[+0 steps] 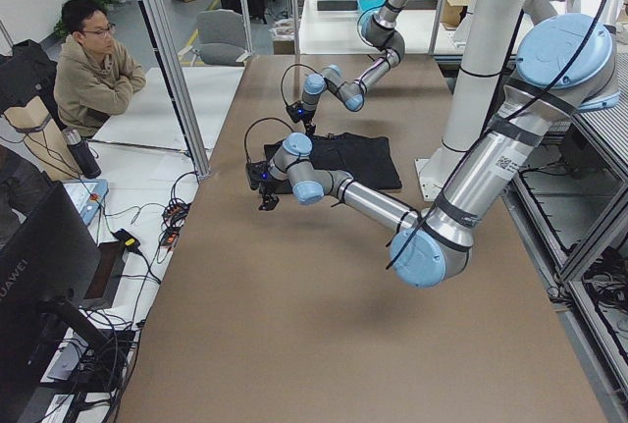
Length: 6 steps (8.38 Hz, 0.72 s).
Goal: Fold clothes
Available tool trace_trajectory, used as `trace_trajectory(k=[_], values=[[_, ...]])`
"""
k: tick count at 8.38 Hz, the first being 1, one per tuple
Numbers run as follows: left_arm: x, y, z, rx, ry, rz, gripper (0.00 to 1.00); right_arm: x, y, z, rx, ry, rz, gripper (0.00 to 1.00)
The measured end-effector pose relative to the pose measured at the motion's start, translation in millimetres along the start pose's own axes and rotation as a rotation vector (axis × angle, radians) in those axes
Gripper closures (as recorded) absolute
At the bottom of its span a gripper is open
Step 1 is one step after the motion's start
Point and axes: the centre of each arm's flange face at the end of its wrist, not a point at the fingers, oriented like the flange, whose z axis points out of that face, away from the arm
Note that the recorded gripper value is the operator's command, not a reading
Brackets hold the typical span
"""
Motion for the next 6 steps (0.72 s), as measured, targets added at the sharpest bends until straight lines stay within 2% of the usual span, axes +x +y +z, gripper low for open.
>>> trace_trajectory(k=[3,6], values=[[-3,2,-4,0.001,0.002,0.0,0.0,-7,-31,-53,-0.003,-0.016,0.022,0.05],[-7,2,-3,-0.001,0.0,0.001,0.0,-39,-71,-72,0.002,-0.034,0.15,0.05]])
